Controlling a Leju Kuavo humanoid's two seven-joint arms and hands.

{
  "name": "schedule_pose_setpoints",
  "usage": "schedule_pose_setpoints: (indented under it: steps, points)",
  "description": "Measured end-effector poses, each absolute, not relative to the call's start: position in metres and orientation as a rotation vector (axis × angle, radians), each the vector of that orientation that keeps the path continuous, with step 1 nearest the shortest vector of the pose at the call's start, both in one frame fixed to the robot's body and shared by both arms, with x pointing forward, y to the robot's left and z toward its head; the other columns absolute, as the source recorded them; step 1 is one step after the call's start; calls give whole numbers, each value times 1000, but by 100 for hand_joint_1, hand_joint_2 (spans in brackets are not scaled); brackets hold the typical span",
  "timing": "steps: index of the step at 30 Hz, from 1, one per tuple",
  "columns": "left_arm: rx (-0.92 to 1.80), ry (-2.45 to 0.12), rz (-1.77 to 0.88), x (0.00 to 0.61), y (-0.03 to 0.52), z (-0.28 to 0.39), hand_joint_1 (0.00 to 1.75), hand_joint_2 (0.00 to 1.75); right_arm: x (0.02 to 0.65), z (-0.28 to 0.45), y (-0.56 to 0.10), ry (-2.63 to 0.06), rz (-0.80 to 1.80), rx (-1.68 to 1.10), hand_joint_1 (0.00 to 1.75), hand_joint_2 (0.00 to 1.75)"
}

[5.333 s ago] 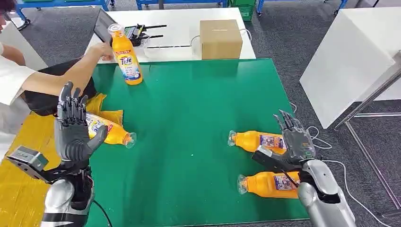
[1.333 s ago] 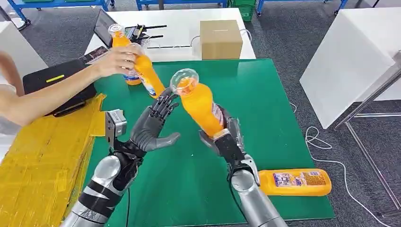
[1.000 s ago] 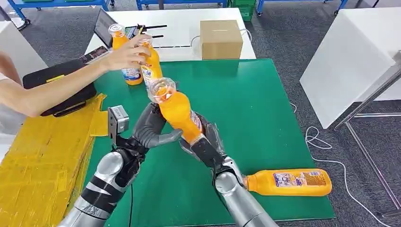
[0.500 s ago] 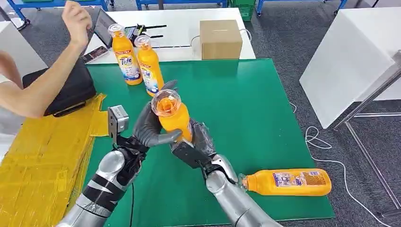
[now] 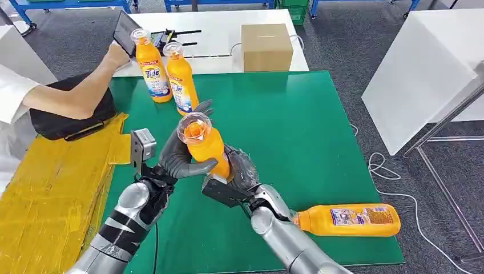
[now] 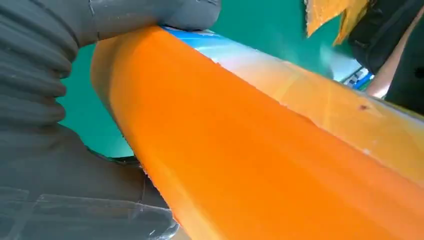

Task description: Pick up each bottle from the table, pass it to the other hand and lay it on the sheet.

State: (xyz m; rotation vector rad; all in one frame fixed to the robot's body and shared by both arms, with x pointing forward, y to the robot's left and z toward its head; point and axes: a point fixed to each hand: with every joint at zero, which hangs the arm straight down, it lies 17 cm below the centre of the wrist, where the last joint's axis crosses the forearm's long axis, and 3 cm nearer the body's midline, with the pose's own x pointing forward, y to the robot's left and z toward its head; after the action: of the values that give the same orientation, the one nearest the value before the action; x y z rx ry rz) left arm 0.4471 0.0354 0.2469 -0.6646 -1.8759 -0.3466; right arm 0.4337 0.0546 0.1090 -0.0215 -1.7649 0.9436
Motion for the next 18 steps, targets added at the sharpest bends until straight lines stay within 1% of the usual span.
schedule_pose_setpoints:
  steps: [3, 4, 5, 7, 8, 18]
  points:
    - [-596, -1895, -350, 453, 39, 244, 2, 175, 432, 108, 55, -1761, 962, -31, 175, 175]
    - [-567, -1905, -351, 455, 41, 243, 35, 175, 431, 107, 56, -1759, 969, -34, 175, 175]
    - [-530, -1916, -350, 458, 43, 243, 154, 175, 431, 106, 56, -1759, 972, -37, 175, 175]
    - [-489, -1929, -349, 460, 44, 242, 154, 175, 431, 106, 55, -1755, 975, -47, 175, 175]
    - [-480, -1930, -348, 461, 44, 242, 175, 175, 431, 106, 55, -1758, 976, -50, 175, 175]
    - [-469, -1931, -362, 461, 42, 240, 175, 175, 430, 105, 53, -1759, 974, -60, 175, 175]
